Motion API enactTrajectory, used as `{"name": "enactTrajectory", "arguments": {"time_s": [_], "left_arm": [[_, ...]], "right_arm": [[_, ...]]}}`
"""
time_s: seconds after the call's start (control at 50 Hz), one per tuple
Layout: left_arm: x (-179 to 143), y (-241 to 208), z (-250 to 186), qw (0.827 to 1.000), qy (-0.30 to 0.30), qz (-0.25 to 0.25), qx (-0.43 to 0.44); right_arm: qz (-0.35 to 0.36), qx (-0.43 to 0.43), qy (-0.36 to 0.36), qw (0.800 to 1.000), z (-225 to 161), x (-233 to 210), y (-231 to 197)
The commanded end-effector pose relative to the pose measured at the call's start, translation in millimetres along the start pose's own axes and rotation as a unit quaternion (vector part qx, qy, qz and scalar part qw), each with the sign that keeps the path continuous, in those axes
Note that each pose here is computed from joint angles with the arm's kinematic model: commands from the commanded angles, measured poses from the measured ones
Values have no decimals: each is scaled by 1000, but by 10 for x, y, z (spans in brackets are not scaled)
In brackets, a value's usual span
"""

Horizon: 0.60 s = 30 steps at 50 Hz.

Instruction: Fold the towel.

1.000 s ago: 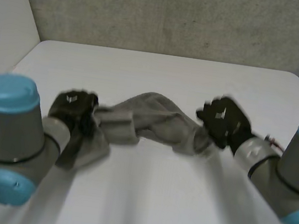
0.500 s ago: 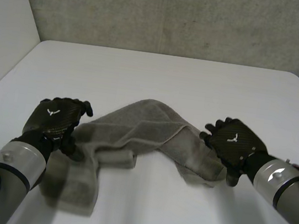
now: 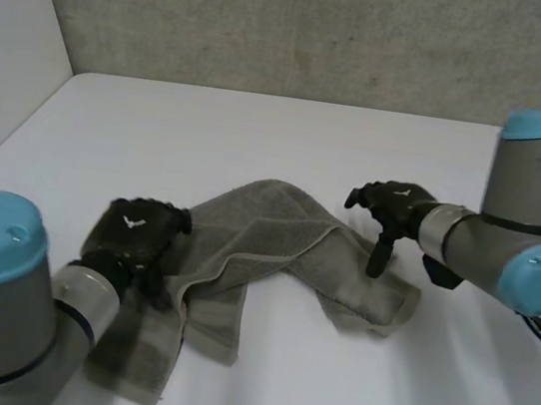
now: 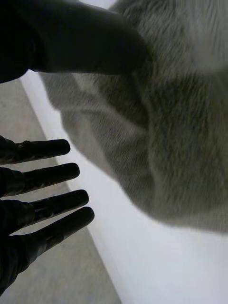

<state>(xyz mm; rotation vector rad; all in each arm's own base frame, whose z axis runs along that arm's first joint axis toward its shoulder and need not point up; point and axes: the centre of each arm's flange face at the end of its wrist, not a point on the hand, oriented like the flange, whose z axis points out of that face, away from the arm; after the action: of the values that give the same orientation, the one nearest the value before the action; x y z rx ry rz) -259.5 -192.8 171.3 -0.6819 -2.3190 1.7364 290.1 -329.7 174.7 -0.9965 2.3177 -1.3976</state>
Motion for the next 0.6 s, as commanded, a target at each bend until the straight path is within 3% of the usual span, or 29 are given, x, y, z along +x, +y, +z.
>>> {"name": "enactTrajectory", "arguments": {"time_s": [0.02,0.14,0.46,0.6], "left_arm": [[174,172,85,999,23,11,-28],[238,220,126,999,19,15,-34],[99,176,376,997,-74,13,-26],[-149,-113,295,992,-125,-1,12]], "right_arm": [[-4,-18,-2,1000,252,-86,157],[8,-15,-10,1000,335,-169,173],[26,-13,-31,999,322,-311,154],[51,15,-38,998,-111,-177,-133]]}}
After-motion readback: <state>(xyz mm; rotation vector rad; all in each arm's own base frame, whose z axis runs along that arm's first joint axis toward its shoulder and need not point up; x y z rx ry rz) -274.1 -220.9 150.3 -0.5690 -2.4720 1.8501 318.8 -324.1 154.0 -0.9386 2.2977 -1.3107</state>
